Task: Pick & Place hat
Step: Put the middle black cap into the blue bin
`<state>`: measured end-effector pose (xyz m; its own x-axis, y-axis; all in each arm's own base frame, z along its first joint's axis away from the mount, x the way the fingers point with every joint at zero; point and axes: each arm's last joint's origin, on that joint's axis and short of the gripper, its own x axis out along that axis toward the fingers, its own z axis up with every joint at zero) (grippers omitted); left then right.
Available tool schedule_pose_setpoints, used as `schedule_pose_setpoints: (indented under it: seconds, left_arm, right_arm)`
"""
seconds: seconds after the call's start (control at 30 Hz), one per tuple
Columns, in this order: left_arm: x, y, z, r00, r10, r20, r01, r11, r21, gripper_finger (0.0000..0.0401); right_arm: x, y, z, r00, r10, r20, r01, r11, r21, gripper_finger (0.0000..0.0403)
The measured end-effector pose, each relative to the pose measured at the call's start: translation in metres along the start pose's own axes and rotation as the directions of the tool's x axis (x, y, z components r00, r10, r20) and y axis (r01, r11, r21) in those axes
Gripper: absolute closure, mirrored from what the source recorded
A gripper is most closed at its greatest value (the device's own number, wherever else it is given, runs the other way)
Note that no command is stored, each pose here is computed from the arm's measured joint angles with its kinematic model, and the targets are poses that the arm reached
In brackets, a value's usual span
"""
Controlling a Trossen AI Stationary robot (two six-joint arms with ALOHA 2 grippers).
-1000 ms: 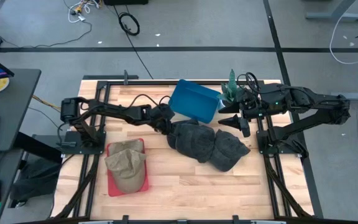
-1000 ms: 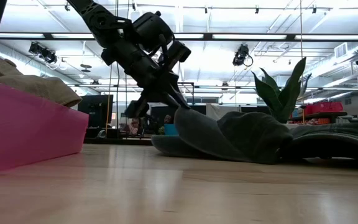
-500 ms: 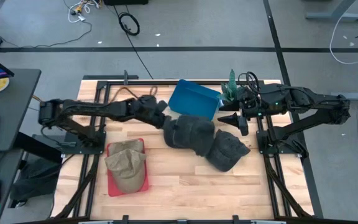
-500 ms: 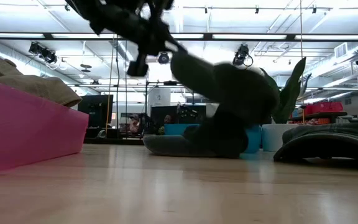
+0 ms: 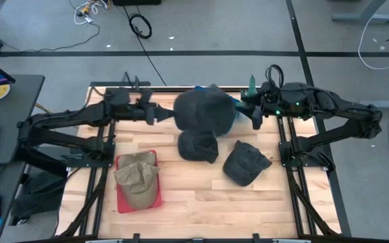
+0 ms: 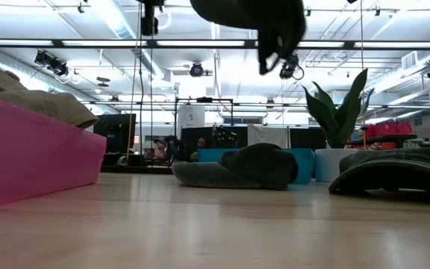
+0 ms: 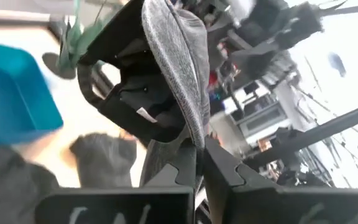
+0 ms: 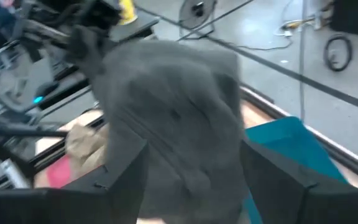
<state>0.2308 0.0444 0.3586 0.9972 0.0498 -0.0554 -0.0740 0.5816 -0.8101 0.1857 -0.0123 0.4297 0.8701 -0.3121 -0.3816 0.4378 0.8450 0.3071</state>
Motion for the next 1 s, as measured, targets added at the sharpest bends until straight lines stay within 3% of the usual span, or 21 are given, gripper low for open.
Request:
schedule_pose_setpoints:
  seconds: [0.23,0.57,0.8,1.0]
  left_arm:
    - [-0.023,-0.014,0.008,0.995,-0.044,0.090,0.037,0.996,0.082,0.0390]
    - [-0.027,-0.017,0.010,0.993,-0.068,0.097,0.056,0.992,0.116,0.0390]
    - [-0.027,-0.020,0.011,0.990,-0.098,0.104,0.084,0.987,0.137,0.0390]
    - [-0.027,-0.020,0.011,0.990,-0.109,0.090,0.096,0.986,0.139,0.0390]
  right_arm:
    - [0.003,-0.009,0.006,0.999,-0.023,0.024,0.020,0.993,0.114,0.0099]
    - [0.006,-0.013,0.017,0.995,-0.016,0.103,-0.007,0.975,0.221,0.0009]
    - [0.026,-0.011,0.017,0.998,0.031,0.063,-0.047,0.964,0.261,0.0008]
    - [0.045,0.000,0.026,0.977,0.181,0.109,-0.205,0.939,0.277,0.0004]
